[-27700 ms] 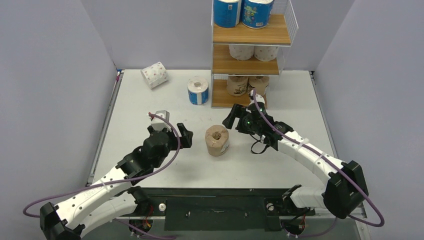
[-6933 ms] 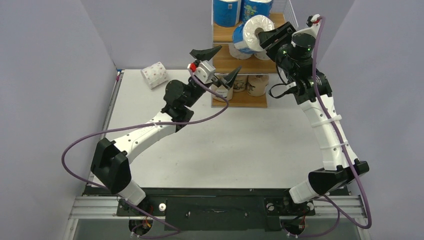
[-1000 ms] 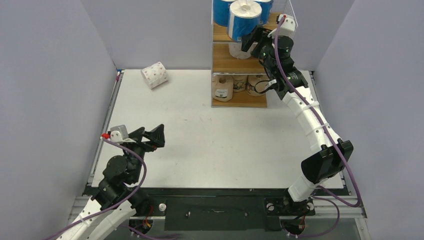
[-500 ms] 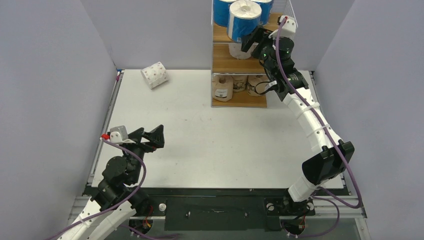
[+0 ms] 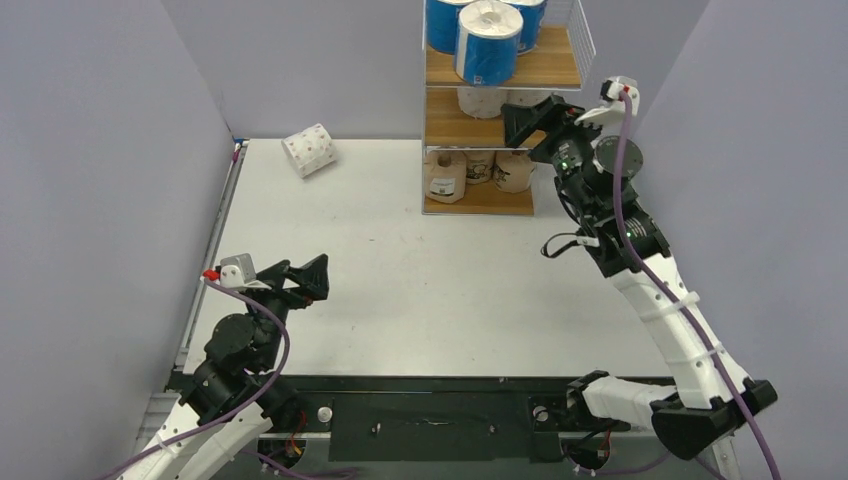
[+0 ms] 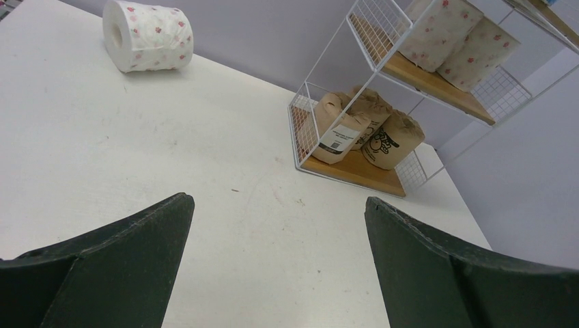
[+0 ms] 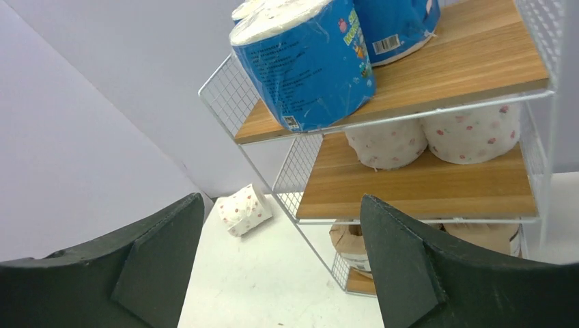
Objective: Place and organize the paper towels onto the shelf
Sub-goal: Place the paper towel on the shelf, then pick up the paper towel from the center of the board.
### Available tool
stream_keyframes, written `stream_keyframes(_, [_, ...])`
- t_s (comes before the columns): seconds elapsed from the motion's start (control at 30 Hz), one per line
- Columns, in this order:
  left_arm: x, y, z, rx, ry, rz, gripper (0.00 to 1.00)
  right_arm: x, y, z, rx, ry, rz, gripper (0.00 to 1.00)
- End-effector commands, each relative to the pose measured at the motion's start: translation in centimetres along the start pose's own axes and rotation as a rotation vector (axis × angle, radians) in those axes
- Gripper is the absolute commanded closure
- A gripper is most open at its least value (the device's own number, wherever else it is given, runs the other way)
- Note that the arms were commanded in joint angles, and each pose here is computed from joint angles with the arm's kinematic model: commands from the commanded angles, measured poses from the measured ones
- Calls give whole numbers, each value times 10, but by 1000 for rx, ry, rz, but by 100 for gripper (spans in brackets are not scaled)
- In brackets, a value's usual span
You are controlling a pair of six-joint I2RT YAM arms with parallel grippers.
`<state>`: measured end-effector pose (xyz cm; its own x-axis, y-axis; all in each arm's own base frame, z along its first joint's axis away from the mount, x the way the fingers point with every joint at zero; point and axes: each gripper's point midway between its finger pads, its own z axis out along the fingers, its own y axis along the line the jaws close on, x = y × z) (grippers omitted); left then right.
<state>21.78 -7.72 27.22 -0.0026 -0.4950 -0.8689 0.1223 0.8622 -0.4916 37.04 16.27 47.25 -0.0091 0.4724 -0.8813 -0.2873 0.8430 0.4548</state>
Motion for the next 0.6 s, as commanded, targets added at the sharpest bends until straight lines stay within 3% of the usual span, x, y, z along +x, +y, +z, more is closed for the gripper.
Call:
stream_keyframes(0.0, [0,-2,-1,6,9,-37,4,-1,-5,-25,-3,-17,17,20])
stream_keyframes(0.57, [0,-3,5,-15,-5,-59,4,57,-23,-102,-97,100,-11,20])
